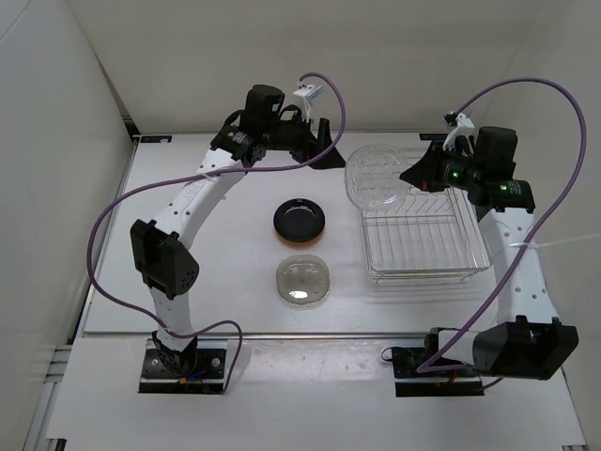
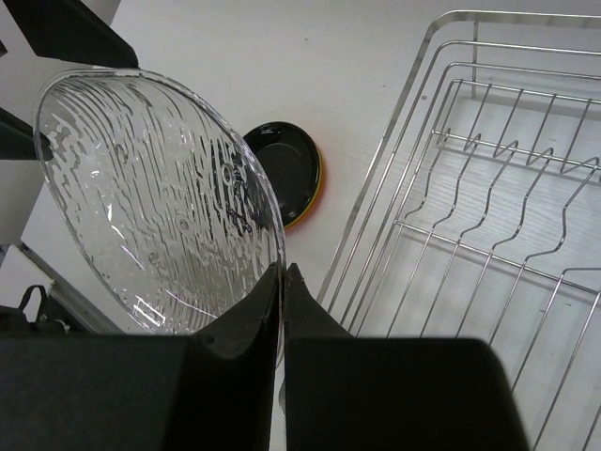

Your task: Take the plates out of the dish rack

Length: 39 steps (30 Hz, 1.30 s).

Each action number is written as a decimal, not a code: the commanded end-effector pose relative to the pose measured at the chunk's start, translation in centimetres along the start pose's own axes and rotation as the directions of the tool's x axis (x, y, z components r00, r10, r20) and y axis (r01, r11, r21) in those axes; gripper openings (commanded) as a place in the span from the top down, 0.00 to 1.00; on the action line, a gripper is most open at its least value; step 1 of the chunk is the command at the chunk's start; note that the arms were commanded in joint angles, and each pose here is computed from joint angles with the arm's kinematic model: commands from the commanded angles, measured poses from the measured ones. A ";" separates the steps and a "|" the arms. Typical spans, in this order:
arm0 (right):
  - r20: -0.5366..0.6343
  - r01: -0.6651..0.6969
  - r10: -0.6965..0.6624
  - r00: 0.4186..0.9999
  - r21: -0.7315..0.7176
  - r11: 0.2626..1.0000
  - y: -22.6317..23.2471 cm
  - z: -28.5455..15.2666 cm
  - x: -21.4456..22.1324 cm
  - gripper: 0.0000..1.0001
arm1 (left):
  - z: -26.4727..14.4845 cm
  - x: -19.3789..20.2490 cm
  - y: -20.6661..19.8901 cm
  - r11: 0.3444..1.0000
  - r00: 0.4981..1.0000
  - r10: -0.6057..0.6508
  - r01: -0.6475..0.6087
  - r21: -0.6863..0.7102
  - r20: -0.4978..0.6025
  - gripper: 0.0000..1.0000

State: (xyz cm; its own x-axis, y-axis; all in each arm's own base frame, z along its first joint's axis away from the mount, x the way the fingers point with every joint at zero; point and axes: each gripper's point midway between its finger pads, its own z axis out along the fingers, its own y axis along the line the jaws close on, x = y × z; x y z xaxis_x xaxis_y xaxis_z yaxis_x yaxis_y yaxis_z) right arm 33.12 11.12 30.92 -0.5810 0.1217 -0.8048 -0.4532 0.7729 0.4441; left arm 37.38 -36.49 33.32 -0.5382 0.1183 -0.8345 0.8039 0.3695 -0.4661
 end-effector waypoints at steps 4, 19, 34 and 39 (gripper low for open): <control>0.108 0.106 -0.113 0.988 0.065 0.992 0.0 -1.0 -3.7 1.00 | -0.9 -0.9 -1.1 0.999 0.998 0.053 -0.053 -0.014 0.020 0.03; 0.075 0.122 -0.117 0.990 -0.062 0.991 1.8 0.2 -4.5 1.00 | 0.3 -1.3 -3.0 0.996 0.998 0.064 -0.065 0.054 0.013 0.03; 0.024 0.112 -0.110 0.994 -0.083 0.990 1.9 1.9 -3.0 1.00 | 1.3 -2.7 -1.8 0.997 0.996 0.080 -0.079 -0.013 0.039 0.65; 0.028 0.121 -0.119 0.992 -0.091 0.988 2.2 2.0 -3.1 1.00 | 1.9 -3.4 -1.0 0.995 0.996 0.065 -0.060 -0.073 0.058 0.82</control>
State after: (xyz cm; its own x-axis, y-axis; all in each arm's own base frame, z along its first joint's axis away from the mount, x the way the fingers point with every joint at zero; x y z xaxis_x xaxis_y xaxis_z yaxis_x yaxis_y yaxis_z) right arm 35.01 13.14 32.10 -0.5503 0.0526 -0.8333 -0.5384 0.7405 0.4023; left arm 38.70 -38.93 33.86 -0.5065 0.1227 -0.8535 0.8111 0.4038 -0.4232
